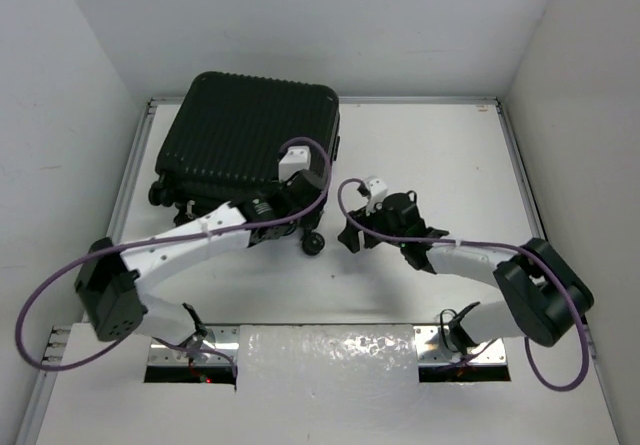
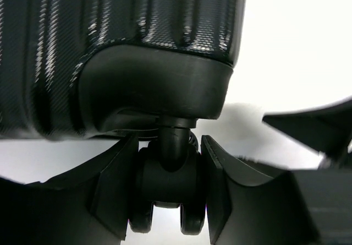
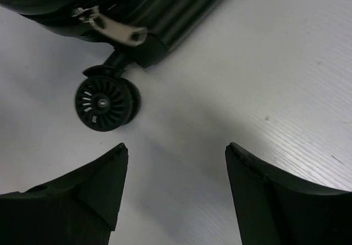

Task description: Pack the luggage

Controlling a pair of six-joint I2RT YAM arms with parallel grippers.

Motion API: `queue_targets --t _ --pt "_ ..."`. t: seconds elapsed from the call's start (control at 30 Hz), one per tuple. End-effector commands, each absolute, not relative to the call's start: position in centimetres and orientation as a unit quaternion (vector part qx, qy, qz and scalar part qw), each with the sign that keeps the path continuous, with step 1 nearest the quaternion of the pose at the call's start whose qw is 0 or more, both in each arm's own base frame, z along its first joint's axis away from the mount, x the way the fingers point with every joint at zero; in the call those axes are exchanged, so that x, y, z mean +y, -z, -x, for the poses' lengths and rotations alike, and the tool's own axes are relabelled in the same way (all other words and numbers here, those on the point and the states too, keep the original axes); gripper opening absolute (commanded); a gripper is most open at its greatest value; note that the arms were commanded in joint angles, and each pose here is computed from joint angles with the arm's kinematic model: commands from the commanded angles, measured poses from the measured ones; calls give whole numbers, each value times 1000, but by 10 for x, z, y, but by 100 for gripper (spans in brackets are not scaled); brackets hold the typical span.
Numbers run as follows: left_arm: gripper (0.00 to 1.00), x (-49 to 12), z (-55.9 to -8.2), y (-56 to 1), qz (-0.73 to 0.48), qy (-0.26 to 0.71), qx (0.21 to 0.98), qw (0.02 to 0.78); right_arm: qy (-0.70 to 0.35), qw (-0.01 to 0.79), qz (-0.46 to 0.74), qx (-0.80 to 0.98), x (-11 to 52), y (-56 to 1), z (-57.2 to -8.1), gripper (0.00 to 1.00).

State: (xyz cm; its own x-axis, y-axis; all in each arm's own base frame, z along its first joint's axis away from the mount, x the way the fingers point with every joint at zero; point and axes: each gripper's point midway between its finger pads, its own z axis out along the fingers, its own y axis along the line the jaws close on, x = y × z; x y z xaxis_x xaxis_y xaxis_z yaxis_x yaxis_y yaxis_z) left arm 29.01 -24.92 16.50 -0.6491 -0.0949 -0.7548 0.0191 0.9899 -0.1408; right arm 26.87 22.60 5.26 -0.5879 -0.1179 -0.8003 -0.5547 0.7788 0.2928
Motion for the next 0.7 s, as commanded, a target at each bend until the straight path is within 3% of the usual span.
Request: queue_targets --t 0.0,0.3,0.57,0.67 --pt "0 -202 -282 -193 83 52 880 465 -295 475 245 792 265 -83 -282 69" --pt "0 -176 -254 -194 81 79 875 471 -299 547 265 736 335 -116 -276 59" --pt "0 -180 -248 -202 69 112 871 473 -333 552 249 723 374 -124 -283 52" --pt "0 -186 -247 -202 62 124 872 469 -318 565 238 723 375 -123 -290 44"
